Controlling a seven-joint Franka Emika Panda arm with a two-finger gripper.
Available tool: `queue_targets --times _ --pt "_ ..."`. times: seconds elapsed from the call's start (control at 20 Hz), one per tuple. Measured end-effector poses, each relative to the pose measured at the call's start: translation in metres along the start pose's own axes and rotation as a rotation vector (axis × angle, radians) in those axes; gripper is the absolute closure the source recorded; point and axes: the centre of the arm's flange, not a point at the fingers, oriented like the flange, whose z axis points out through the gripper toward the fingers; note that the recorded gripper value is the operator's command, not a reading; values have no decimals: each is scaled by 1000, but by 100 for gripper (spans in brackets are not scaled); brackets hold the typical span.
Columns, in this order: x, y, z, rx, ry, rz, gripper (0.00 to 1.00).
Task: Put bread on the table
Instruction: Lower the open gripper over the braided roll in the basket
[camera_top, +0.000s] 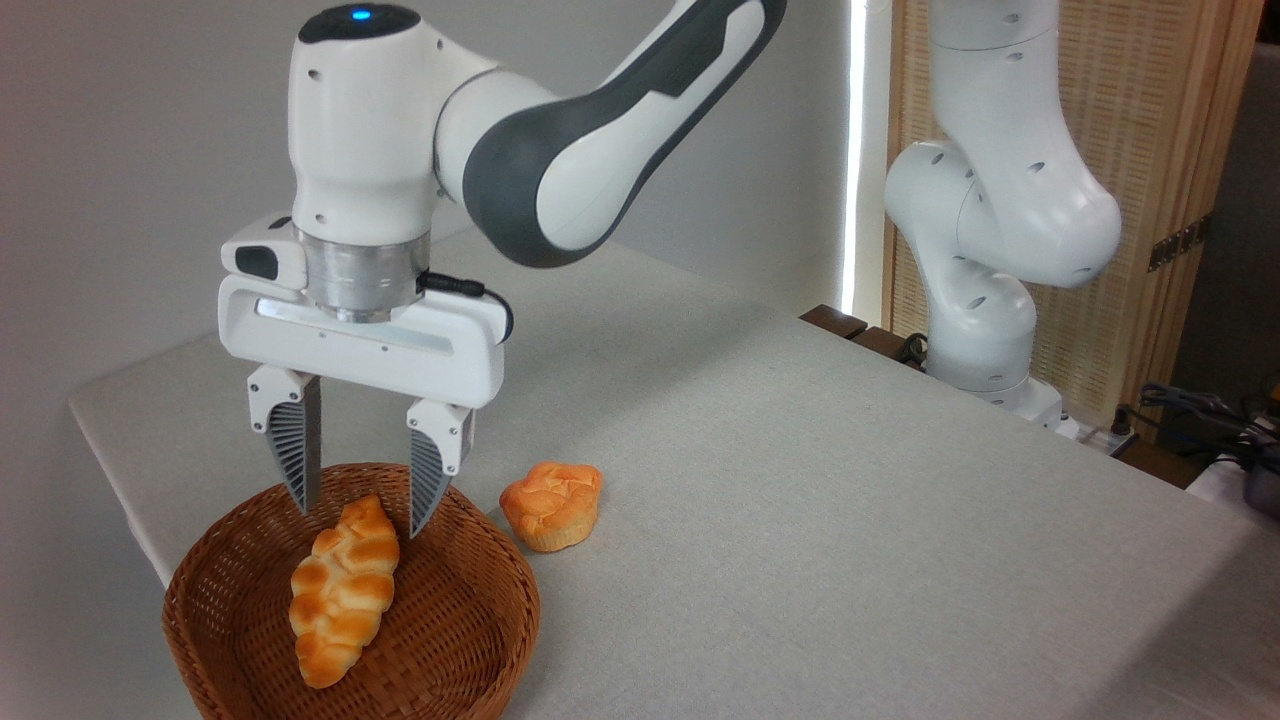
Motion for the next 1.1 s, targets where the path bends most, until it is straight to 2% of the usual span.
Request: queue_targets --times 0.2,0.65,0.8,0.9,1.1 --pt "0 14 17 -11 -7 21 0" --pt "0 14 22 -9 -13 23 0" --pt "-1 13 28 16 -21 44 0" --pt "2 11 37 33 -3 60 0" --pt "7 8 67 32 34 59 0"
